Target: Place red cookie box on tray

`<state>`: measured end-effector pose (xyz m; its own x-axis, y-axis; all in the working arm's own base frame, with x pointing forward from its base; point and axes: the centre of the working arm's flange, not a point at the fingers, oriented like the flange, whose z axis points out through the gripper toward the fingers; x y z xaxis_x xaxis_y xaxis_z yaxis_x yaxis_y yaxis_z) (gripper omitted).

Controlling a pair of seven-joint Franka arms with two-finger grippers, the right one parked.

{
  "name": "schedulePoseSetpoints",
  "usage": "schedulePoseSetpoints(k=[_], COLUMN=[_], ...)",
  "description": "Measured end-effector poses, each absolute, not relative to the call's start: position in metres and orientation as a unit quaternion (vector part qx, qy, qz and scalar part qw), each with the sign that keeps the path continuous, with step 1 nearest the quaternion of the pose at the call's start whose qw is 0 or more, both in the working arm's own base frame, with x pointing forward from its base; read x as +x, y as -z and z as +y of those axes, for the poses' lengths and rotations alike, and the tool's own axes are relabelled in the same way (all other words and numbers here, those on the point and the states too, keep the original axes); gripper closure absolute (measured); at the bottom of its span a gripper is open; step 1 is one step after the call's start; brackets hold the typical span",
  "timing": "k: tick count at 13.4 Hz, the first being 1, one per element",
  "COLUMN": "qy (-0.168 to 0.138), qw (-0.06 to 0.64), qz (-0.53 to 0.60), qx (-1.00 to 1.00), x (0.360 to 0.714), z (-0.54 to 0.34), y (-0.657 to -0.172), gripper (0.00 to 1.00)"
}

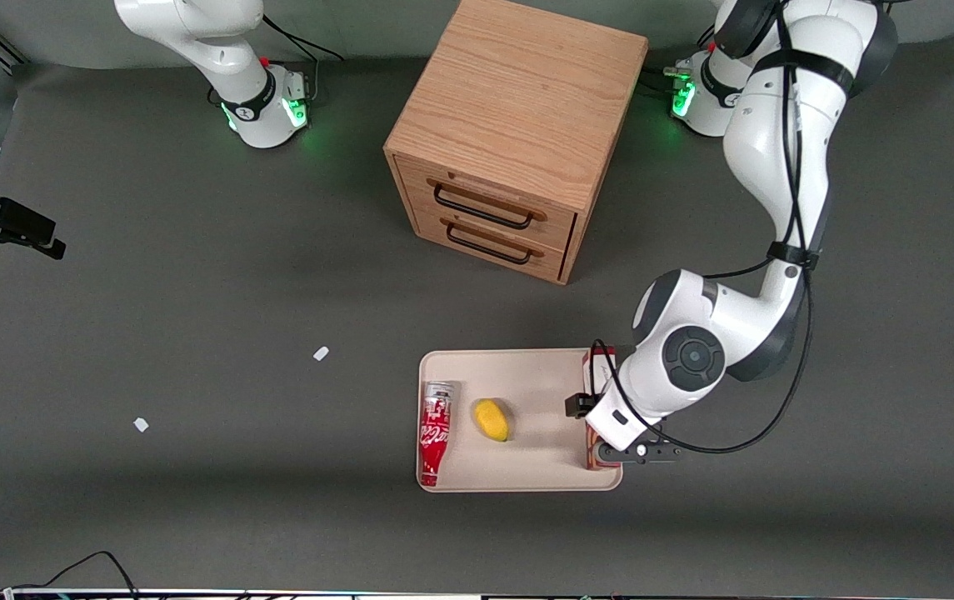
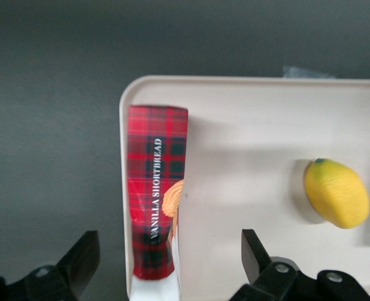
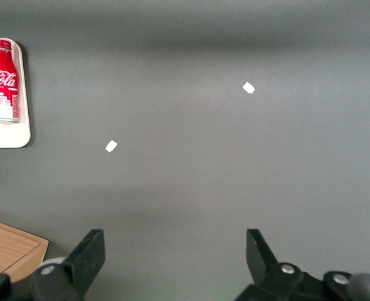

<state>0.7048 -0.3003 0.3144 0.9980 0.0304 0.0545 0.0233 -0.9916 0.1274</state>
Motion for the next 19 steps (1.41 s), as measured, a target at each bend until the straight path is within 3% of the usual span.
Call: schedulePoseSetpoints(k=[2, 7, 13, 19], qy=[-0.038, -0.014, 0.002, -0.001], qw=[0.068, 0.048, -0.008, -0.031], qz=[0.027, 0.080, 0.041, 0.015], qx=[0.997, 0.996, 0.999, 0.999], x=[0.704, 0.671, 0.590, 0.501], z=[-0.284, -0.170, -0.045, -0.020], y=[-0.357, -0.487, -0.541, -0.631], gripper=[0.00, 0.00, 0.00, 0.00])
